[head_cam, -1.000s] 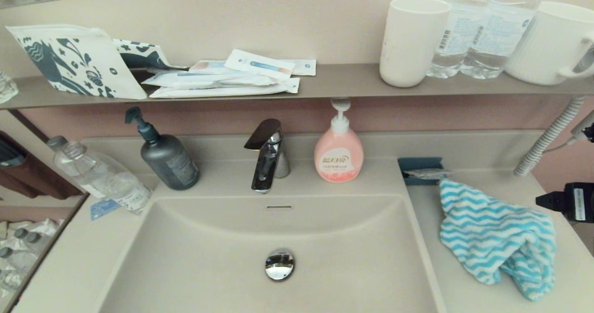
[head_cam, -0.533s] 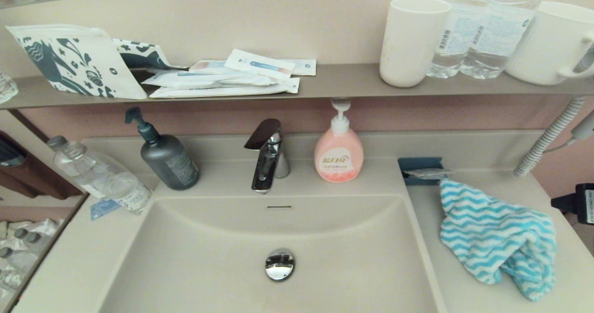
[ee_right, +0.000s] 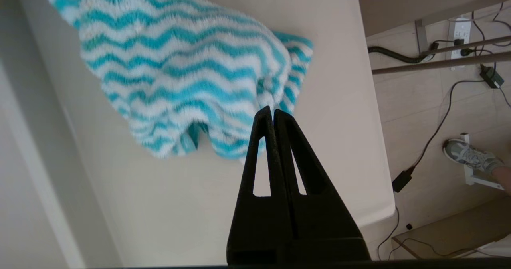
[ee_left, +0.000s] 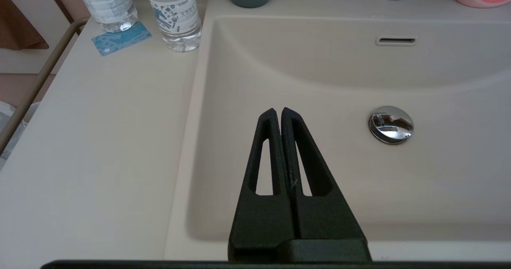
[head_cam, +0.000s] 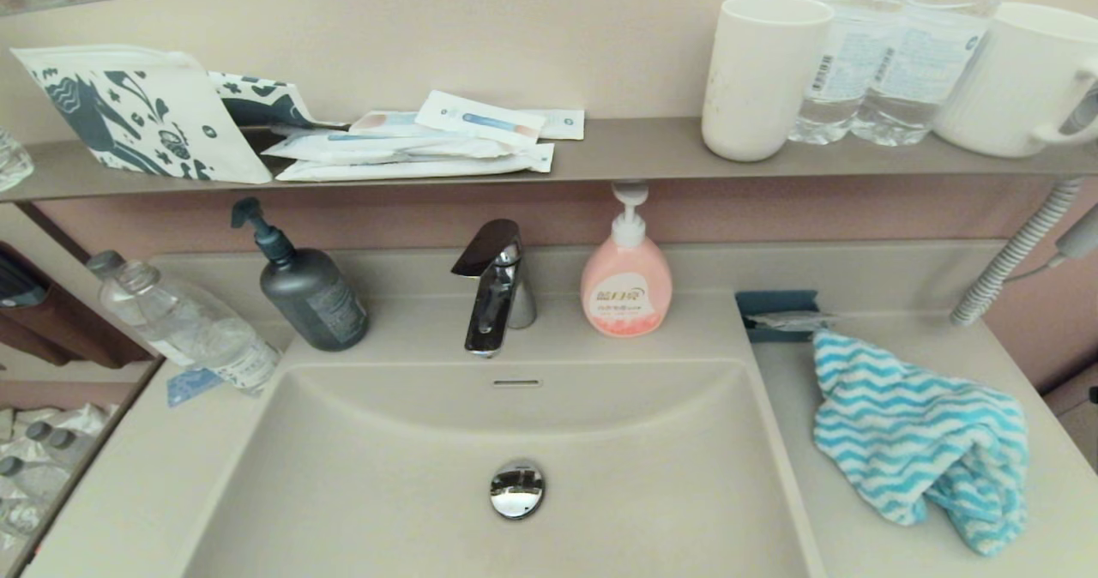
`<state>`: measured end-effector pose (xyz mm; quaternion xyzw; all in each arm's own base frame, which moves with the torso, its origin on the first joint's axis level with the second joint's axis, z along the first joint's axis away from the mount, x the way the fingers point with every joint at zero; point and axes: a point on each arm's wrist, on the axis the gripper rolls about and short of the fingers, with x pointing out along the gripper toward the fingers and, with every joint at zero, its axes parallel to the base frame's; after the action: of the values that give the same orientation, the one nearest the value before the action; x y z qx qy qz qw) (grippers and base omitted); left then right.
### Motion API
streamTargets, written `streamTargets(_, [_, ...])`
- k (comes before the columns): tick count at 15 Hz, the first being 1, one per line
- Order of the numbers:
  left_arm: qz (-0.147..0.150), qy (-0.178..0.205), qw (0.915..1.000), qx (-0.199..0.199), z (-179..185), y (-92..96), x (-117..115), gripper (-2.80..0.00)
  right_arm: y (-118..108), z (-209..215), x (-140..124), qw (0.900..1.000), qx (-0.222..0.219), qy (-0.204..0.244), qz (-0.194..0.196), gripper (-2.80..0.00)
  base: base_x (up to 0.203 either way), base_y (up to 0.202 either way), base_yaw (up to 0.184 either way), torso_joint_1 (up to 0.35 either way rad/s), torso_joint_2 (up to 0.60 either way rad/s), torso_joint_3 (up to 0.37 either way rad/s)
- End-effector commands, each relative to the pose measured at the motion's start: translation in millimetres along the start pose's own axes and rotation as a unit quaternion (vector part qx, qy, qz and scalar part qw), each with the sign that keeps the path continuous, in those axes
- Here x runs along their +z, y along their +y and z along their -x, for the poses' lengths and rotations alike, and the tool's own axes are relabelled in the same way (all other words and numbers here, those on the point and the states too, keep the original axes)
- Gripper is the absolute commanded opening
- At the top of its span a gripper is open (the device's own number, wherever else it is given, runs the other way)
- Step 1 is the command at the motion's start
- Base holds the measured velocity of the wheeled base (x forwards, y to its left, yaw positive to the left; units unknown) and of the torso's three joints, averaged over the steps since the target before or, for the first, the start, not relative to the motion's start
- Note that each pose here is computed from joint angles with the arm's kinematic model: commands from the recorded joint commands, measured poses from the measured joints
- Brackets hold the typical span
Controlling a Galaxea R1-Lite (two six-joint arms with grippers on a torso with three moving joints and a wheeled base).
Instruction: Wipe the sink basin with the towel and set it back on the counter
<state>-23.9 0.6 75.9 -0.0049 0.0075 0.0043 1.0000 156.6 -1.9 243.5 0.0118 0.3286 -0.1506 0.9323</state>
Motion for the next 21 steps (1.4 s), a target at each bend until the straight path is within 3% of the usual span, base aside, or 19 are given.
streamTargets(1, [0.000,0.001,1.0000,0.000,0,0.0,0,-2.80,-10,27,-11,0.999,0.005,-0.030,-0.012,-2.80,0.000,0.000,0.000,0.000,0.00,0.000])
streamTargets(4, [0.000,0.001,1.0000,0.000,0,0.0,0,-2.80,-26,66,-37,0.998,0.011,-0.058,-0.021,-2.80,0.000,0.000,0.000,0.000,0.00,0.000])
streamTargets(8, [0.000,0.001,1.0000,0.000,0,0.0,0,-2.80,-50,119,-90,0.992,0.019,-0.115,-0.038,-2.80,0.000,0.000,0.000,0.000,0.00,0.000])
streamTargets(14, [0.000,0.001,1.0000,0.000,0,0.0,0,-2.80,-72,157,-156,0.975,0.029,-0.218,-0.046,-2.80,0.000,0.000,0.000,0.000,0.00,0.000])
streamTargets(17, [0.000,0.001,1.0000,0.000,0,0.0,0,-2.80,-75,157,-176,0.965,0.062,-0.251,-0.031,-2.80,0.000,0.000,0.000,0.000,0.00,0.000])
streamTargets(21, [0.000,0.001,1.0000,0.000,0,0.0,0,-2.80,-63,123,-197,0.949,0.103,-0.296,-0.017,-2.80,0.000,0.000,0.000,0.000,0.00,0.000])
